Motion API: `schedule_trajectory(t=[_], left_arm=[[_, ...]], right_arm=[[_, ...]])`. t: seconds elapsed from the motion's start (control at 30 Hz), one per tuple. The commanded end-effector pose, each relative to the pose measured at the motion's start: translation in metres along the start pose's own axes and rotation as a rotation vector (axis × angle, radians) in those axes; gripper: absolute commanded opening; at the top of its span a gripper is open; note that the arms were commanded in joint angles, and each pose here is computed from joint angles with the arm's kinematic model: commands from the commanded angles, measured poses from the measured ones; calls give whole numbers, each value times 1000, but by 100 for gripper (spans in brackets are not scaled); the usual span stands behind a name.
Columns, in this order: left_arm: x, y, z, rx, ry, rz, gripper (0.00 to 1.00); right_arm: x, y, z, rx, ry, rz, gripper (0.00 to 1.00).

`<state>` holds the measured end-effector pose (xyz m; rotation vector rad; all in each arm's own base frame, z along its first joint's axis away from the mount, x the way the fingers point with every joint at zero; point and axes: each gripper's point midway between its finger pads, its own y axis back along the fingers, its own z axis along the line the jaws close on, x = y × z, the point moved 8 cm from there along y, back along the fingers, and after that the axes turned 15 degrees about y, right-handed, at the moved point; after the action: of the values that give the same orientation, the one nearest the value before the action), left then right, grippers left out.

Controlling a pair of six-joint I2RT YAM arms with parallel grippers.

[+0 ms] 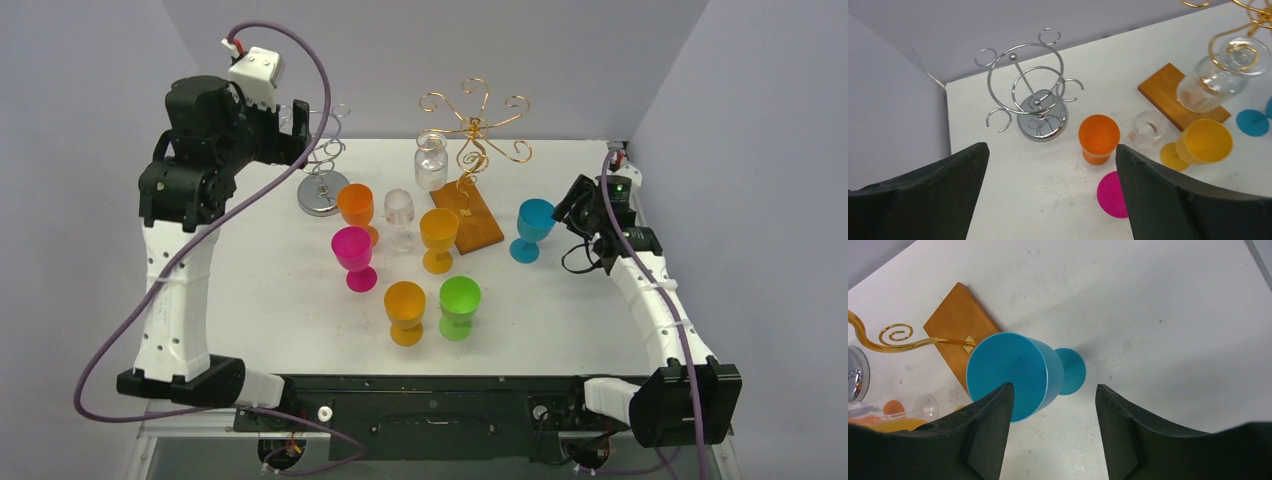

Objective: Place the wine glass upside down on the wine glass rack
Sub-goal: Pick up the wine glass at the center of the board.

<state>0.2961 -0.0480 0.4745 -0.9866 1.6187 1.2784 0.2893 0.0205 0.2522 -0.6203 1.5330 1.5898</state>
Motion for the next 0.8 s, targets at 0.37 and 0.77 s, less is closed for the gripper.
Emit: schedule_trajectory(t=[0.37, 0.77], left_arm=[[51, 31, -17, 206, 15, 131, 96], [66, 33, -50, 397, -83, 199, 96]], right_arm=[[-2, -45, 19, -51, 19, 59, 47], [-12, -3, 16, -67, -7, -22, 0]])
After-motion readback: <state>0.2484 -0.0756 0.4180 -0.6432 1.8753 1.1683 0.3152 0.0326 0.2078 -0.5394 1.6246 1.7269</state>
